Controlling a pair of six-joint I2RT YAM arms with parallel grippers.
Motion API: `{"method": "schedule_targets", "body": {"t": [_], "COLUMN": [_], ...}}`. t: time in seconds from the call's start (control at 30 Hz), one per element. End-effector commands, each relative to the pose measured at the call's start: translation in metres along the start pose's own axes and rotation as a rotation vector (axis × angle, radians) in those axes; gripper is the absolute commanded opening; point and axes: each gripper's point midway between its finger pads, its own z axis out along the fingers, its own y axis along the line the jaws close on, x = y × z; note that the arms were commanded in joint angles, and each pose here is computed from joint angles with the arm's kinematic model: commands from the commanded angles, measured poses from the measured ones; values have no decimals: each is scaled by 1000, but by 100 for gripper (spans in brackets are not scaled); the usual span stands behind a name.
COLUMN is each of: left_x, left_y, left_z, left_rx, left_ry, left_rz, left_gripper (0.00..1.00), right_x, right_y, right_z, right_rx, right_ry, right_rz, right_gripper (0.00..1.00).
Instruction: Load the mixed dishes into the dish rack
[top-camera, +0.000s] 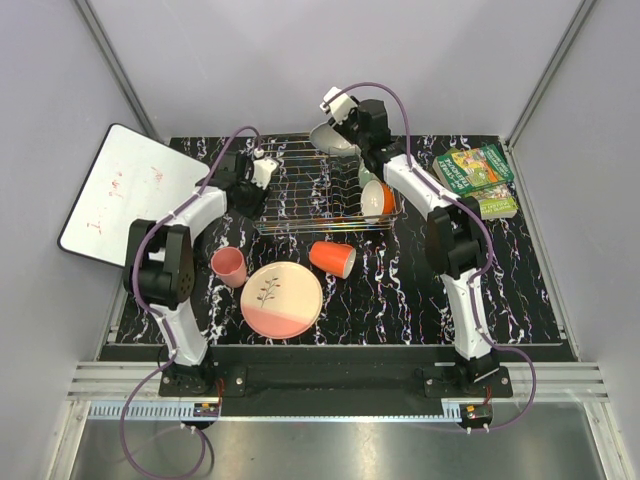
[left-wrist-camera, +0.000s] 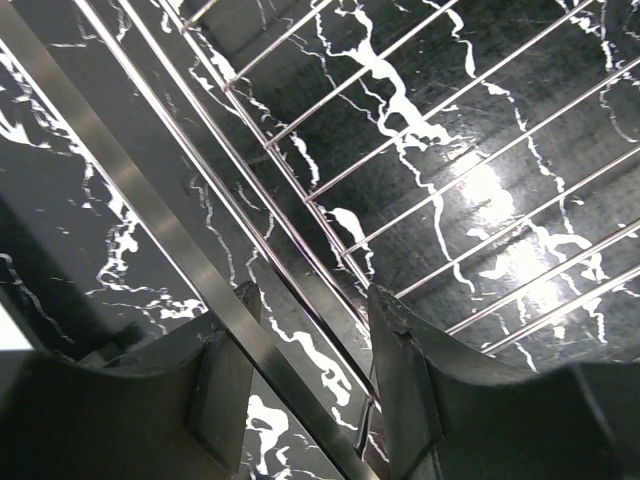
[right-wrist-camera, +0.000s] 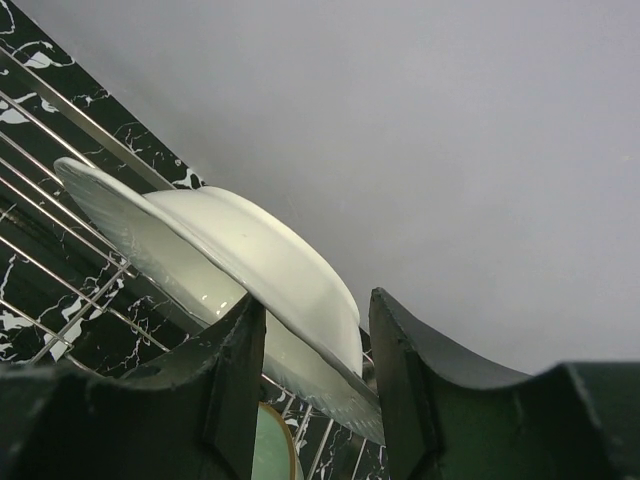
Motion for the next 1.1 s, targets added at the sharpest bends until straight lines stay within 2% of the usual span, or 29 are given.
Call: {"method": "schedule_targets", "body": {"t": [0.0, 0.43, 0.77, 1.07], "left_x": [60, 56, 54, 42], "left_y": [-6, -20, -29, -44], "left_z": [-1, -3, -4, 1], "left_rx": [15, 14, 23, 52], "left_ry": [199, 185, 175, 158], "left_rz": [110, 291, 333, 379], "left_gripper": [49, 48, 47, 47], "right_x": [-50, -54, -37, -30], "right_y": [-75, -91, -80, -64], "right_z": [-9, -5, 2, -45], "right_rx": [250, 293, 256, 230], "right_ry": [-144, -172, -135, -126], "right_rz": [81, 136, 212, 212], "right_gripper": [49, 49, 50, 49]}}
